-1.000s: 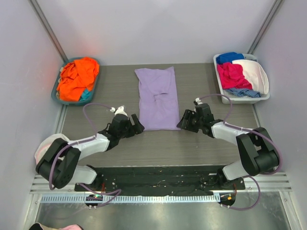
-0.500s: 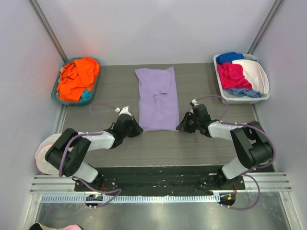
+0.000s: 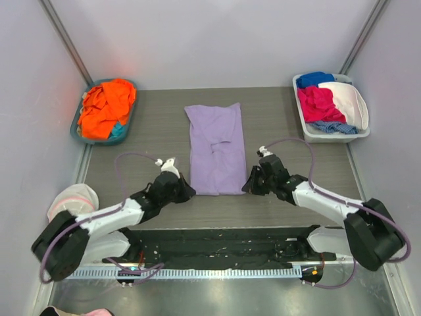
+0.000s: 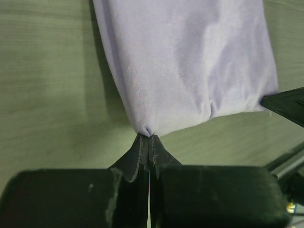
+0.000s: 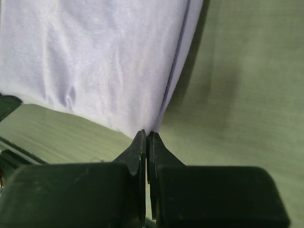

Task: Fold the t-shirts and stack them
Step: Fold the tshirt

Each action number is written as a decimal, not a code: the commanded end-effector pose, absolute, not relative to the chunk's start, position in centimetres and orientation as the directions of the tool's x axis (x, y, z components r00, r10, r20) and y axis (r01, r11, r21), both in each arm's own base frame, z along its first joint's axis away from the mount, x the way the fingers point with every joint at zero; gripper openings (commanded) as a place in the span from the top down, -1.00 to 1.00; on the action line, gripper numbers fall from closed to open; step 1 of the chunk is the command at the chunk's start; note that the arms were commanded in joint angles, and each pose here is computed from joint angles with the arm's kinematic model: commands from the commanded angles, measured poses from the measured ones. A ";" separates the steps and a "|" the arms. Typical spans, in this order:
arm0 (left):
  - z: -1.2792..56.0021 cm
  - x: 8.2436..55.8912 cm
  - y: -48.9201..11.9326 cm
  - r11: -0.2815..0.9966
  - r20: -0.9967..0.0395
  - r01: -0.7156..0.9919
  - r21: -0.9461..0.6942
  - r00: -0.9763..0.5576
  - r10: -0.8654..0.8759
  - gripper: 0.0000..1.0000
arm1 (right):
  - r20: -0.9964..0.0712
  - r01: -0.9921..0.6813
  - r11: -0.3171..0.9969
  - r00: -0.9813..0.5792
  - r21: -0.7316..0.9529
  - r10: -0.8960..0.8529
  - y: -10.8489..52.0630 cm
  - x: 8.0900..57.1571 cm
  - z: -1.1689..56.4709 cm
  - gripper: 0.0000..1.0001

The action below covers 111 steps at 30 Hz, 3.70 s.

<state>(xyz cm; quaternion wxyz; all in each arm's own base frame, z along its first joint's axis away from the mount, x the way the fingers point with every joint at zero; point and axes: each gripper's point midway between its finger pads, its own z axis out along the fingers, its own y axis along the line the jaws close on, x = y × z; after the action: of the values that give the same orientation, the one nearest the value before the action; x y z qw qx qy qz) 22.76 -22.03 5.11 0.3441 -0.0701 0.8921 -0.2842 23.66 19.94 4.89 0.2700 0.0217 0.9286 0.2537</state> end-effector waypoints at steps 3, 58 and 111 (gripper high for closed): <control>5.1 17.9 -19.0 0.833 -0.532 -0.015 -0.553 -0.763 -0.366 1.00 | -0.431 0.002 0.888 -0.874 0.460 0.225 18.0 18.9 4.4 0.98; 19.1 45.1 -20.9 0.944 -0.853 0.093 -0.316 -0.463 -0.240 1.00 | -0.686 -0.087 0.821 -0.603 0.564 0.408 21.9 47.5 18.6 0.98; 9.5 27.5 -15.2 0.888 -0.653 -0.111 -0.445 -0.639 -0.407 -0.76 | -0.479 -0.050 0.835 -0.837 0.547 0.264 19.6 35.2 4.8 -0.42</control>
<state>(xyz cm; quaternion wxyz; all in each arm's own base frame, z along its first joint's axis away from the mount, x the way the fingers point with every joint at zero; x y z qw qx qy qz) 27.38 -14.88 8.72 0.3902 -0.1418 0.8918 -0.1800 33.61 19.48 4.71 0.2616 0.0680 0.9172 0.2927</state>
